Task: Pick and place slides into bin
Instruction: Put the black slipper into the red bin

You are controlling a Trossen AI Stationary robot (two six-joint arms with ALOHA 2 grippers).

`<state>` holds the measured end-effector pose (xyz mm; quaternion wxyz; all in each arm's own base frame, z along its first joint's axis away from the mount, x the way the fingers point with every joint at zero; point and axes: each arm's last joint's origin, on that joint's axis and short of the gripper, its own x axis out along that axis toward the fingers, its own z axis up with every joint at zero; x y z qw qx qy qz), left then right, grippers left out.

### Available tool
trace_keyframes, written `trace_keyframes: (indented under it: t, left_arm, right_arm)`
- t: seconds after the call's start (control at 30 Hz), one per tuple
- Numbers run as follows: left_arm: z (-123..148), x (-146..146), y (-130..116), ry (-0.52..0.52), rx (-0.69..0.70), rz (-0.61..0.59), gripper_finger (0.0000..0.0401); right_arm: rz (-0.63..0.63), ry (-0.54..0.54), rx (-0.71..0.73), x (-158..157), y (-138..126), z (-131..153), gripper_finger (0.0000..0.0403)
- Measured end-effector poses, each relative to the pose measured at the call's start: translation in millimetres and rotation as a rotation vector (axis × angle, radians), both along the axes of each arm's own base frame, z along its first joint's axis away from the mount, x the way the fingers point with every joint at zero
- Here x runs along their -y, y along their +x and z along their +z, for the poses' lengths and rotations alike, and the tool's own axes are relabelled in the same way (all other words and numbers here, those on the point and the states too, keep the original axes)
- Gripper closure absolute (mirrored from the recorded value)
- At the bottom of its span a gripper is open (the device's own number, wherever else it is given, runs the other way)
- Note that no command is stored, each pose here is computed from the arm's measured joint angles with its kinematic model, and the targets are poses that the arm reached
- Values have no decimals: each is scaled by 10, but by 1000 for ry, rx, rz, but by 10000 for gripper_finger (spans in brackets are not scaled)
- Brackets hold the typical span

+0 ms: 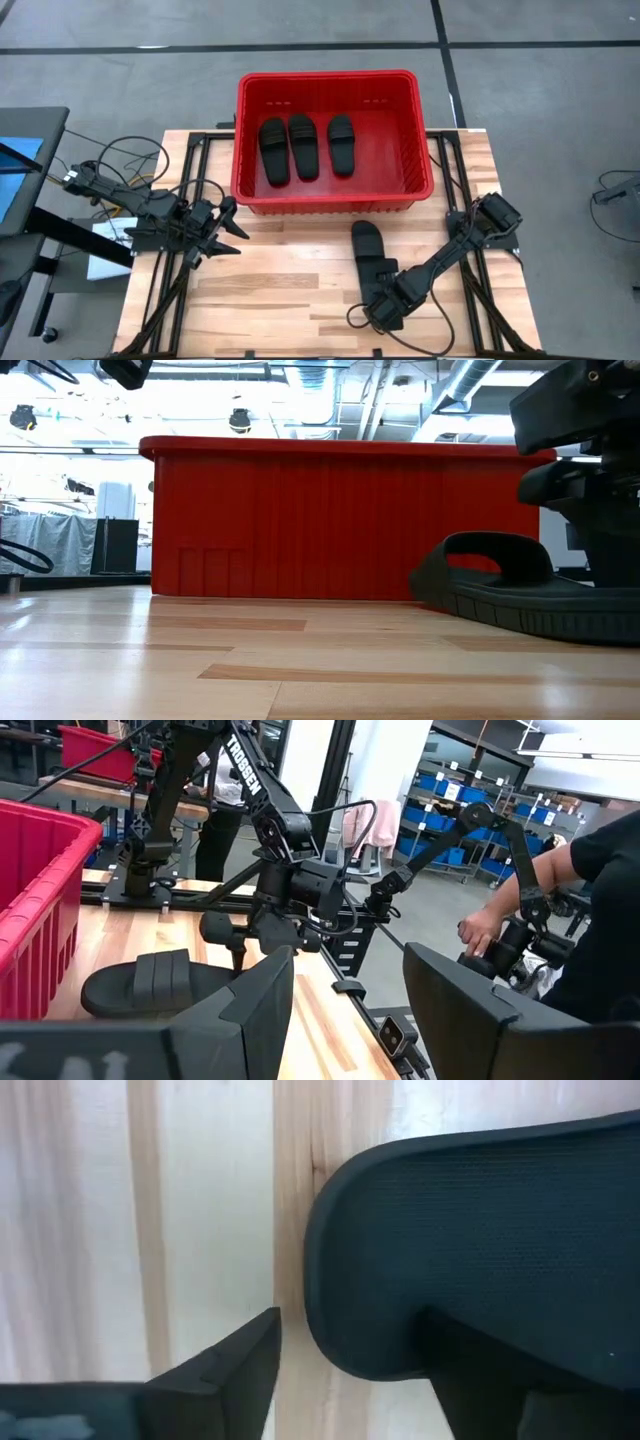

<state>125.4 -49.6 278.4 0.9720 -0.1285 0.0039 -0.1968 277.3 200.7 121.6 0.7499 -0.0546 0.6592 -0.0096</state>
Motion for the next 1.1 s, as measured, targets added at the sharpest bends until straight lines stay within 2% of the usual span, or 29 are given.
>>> trace_keyframes:
  t: [0.13,0.3,0.33,0.47,0.63,0.73,1.0,1.1]
  left_arm:
    - [0,0,0,0,0,0,220]
    - [-14,0,1,5,-14,0,220]
    - [-20,0,1,7,-19,1,220]
    - [-32,0,2,12,-30,2,220]
    - [-37,0,2,14,-36,3,220]
    - [-43,0,2,16,-41,4,220]
    - [-91,-2,2,18,-95,7,220]
    - [-109,-2,0,10,-118,8,220]
  right_arm:
    - [4,-26,6,5,-10,-9,236]
    - [-15,-25,8,7,-9,-9,365]
    - [-15,-18,6,5,-8,-8,377]
    - [-31,11,-1,5,-10,20,381]
    - [-63,127,21,32,-48,263,391]
    - [-69,239,20,42,-71,450,397]
    - [21,524,-46,5,-214,853,398]
    - [5,617,-57,14,-270,1012,398]
